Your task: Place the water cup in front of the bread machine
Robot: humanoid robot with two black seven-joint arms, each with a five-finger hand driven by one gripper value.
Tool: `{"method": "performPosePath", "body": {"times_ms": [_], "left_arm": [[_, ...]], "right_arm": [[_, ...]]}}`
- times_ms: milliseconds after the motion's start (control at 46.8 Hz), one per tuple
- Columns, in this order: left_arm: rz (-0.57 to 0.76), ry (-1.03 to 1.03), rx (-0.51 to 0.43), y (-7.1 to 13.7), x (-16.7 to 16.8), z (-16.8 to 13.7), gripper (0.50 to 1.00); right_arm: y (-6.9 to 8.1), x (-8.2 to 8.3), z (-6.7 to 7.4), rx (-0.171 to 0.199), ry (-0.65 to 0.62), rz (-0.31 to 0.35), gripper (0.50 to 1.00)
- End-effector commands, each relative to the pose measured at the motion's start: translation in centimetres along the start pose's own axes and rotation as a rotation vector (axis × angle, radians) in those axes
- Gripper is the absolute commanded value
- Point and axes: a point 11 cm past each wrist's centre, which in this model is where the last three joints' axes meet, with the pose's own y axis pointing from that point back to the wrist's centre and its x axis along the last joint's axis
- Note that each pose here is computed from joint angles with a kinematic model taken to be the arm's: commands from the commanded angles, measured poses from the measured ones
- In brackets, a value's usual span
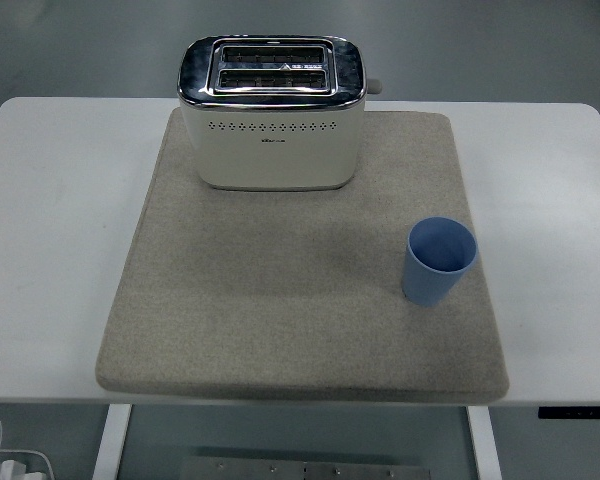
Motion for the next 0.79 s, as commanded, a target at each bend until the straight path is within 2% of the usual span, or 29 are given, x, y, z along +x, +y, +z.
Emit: {"method": "performPosePath", "body": {"times_ms": [0,85,214,363,470,556,620,769], "left_arm": [[0.0,0.0,0.0,0.0,0.0,0.0,1.0],[0.0,0.0,0.0,0.0,0.0,0.0,1.0],[0.0,0.0,0.0,0.0,0.0,0.0,1.0],[0.0,0.0,-0.001,0.0,0.0,0.0,1.0],[0.0,0.0,-0.001,0.0,0.0,0.0,1.0],[0.0,0.0,0.0,0.0,0.0,0.0,1.0],[0.0,0.0,0.0,0.0,0.0,0.0,1.0],[0.0,0.0,0.0,0.0,0.0,0.0,1.0]], "right_arm": [[0.0,-0.3,1.2,0.002,-0.036,0.0,0.936],[0.2,-0.4,2.2,0.017,-0.09,0.012,0.936],[0.6,-0.2,2.8,0.036,-0.159,0.029,0.936],[-0.1,-1.0,3.3,0.028,-0.169,0.01,0.936],[-0.6,-1.4,3.4,-0.004,-0.171,-0.003,0.936],[-1.2,-1.7,2.5,0.014,-0.17,-0.014,0.936],[-1.6,-2.0,2.3,0.02,-0.176,-0.02,0.936],[-1.6,-1.1,1.5,0.036,-0.168,0.006,0.934]]}}
